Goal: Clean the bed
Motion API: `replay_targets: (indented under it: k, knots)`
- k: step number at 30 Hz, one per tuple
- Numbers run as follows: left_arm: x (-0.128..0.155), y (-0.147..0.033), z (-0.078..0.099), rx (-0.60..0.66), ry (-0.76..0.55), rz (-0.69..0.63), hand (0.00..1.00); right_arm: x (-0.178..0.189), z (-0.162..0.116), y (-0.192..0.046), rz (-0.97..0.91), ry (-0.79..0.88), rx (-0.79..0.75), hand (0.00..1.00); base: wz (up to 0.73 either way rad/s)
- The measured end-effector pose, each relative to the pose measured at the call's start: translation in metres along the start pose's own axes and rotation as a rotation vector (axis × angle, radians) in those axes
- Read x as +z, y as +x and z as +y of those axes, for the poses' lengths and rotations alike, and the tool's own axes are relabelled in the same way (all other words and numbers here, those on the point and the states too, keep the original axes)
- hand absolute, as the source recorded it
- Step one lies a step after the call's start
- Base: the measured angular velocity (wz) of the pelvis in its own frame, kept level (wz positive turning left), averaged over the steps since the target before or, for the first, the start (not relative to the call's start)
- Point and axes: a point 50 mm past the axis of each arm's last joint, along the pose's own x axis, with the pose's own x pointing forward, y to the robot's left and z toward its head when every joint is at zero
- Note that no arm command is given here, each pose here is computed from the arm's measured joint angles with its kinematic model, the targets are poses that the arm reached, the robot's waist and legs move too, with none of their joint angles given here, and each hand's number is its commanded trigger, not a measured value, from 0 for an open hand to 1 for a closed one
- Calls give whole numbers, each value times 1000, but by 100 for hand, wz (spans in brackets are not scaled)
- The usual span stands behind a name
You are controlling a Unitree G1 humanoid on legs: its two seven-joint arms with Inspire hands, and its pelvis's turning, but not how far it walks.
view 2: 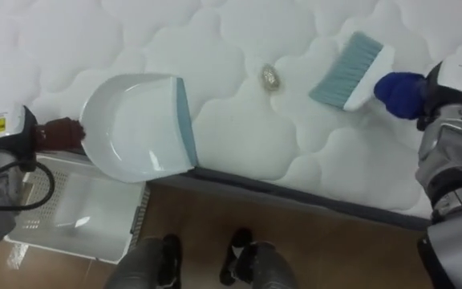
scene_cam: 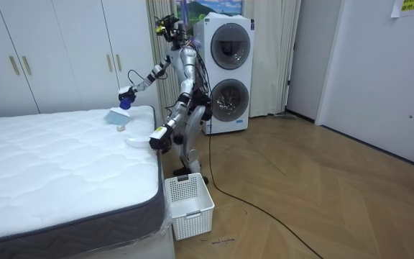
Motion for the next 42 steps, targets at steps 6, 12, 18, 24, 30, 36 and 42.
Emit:
replay_targets:
  k: [6, 12, 18, 24, 30, 36, 42]
  knots:
    - [-8, 4, 9, 58, 60, -11, 100, 22, -15, 1, -159, -221, -124, 100, -5]
    - [-8, 4, 10, 72, 65, -10, 100, 41, -27, 0, -260, -366, -220, 100, 0]
    - [-12, 4, 10, 70, 71, -3, 100, 65, -32, -5, -392, -492, -292, 100, -3]
    - [-8, 4, 11, 76, 60, -23, 100, 85, -32, -13, -489, -541, -303, 100, 4]
    - [-4, 5, 15, 91, 44, -50, 100, 103, -39, -20, -540, -501, -339, 100, 3]
    - [-3, 5, 15, 92, 43, -52, 100, 131, -34, -32, -598, -428, -324, 100, -5]
    - [1, 4, 12, 80, 33, -60, 100, 141, -33, -38, -621, -392, -293, 100, 0]
